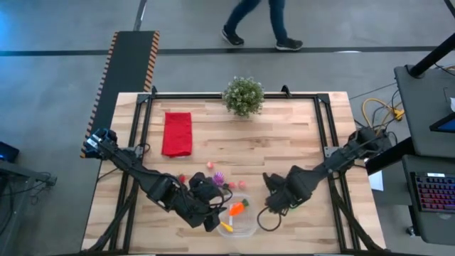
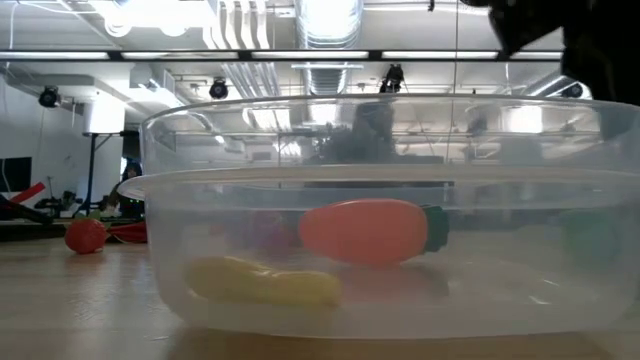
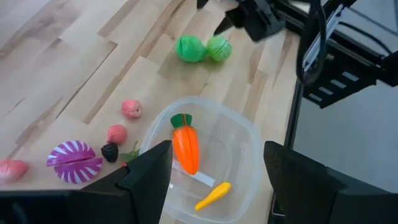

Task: Pick and placing Produce into tupperware
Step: Put the green cabbage into the transparent bin

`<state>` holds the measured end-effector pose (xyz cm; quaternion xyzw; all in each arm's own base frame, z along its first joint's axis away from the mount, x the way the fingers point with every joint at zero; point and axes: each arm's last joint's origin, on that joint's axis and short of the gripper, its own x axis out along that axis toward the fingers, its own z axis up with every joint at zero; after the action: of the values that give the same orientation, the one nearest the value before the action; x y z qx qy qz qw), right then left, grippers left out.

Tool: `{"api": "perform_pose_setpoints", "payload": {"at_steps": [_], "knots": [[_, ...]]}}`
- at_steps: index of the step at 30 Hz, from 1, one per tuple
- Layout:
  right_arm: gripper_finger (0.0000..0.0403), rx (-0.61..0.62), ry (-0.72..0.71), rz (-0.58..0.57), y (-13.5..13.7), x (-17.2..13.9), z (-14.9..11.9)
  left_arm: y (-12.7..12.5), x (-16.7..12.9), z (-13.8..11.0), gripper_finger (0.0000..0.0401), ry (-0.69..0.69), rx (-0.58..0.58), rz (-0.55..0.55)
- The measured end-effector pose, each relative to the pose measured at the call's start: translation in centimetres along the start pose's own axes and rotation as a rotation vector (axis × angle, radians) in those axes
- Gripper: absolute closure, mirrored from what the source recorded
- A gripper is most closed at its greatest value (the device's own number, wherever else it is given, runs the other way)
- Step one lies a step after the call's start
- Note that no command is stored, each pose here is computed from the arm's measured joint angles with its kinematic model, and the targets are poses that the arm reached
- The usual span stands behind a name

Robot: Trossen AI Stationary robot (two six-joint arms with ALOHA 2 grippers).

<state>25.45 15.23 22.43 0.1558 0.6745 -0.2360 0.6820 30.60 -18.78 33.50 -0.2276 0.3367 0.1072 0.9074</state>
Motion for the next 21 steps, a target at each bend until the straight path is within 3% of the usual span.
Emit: {"api": "perform_pose_setpoints", "payload": {"at_steps": [5, 11, 18, 21], "knots": [[0.0115, 0.015, 0.026, 0.051, -0.4, 0.3, -2.3, 0.4, 0.6, -0.8, 0.0161, 0.019, 0.007, 0.020], [0.0123, 0.047, 0.029, 0.143, -0.8, 0.4, -4.7, 0.6, 0.9, -1.1, 0.0161, 0.031, -0.007, 0.032], [0.0129, 0.132, 0.018, 0.243, -0.7, 1.9, -4.5, 0.7, 0.9, -1.0, 0.0161, 0.029, 0.003, 0.033], [0.0116, 0.139, 0.040, 0.229, -0.6, 2.8, -4.3, 0.7, 0.9, -1.0, 0.0161, 0.029, -0.001, 0.033]]}}
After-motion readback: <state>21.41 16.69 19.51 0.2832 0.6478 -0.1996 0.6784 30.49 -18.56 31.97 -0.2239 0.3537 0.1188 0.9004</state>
